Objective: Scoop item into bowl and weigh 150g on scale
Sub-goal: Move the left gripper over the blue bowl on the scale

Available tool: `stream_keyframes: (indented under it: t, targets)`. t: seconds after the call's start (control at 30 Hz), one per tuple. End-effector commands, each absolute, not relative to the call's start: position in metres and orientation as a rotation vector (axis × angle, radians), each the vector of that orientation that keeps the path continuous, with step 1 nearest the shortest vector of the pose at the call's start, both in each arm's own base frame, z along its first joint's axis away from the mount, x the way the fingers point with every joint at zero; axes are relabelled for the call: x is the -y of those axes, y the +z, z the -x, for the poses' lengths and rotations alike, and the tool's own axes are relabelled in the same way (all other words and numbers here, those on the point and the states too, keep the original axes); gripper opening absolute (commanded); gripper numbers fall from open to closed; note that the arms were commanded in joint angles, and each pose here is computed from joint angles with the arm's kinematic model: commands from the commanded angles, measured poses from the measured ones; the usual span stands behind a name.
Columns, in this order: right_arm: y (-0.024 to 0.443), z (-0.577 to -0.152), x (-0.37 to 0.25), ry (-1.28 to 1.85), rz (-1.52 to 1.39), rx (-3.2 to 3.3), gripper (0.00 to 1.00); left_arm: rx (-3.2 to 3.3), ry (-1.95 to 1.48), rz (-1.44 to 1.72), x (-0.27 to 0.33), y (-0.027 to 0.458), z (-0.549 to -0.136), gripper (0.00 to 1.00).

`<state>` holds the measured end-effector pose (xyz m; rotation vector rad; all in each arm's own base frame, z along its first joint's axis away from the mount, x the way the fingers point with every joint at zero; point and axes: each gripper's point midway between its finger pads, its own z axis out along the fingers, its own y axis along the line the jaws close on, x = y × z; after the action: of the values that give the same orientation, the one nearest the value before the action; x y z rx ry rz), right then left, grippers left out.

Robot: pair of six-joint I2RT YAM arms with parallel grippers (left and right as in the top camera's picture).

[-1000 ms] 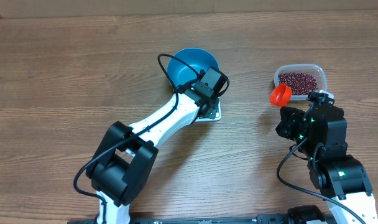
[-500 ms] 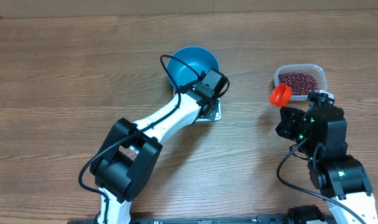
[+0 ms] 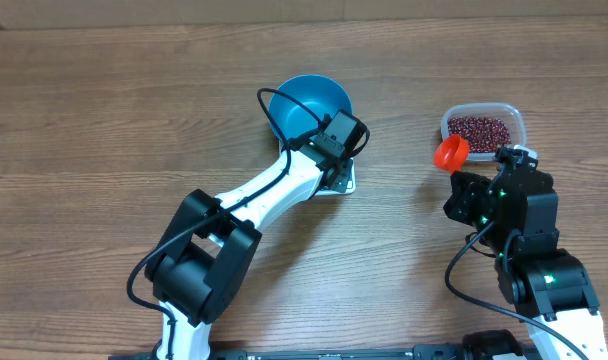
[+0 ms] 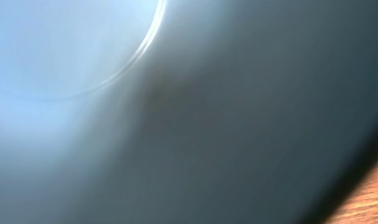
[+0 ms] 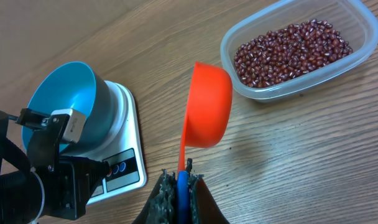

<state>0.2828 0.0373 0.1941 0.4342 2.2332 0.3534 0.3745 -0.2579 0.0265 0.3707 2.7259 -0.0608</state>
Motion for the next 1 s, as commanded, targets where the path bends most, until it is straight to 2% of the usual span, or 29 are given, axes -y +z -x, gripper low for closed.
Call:
stream_keyframes:
  t: [0.0, 0.97]
  targets:
    - [0.2082, -0.2869, -0.0338, 0.339, -0.432, -2.195, 0.04, -2.739, -0.020, -0.399, 0.2531, 0.0152, -0.3724, 0.04]
    - [0.2082, -0.2869, -0.0339, 0.339, -0.432, -2.195, 0.03, -2.736, -0.001, -0.395, 0.2496, 0.0108, -0.3714, 0.04]
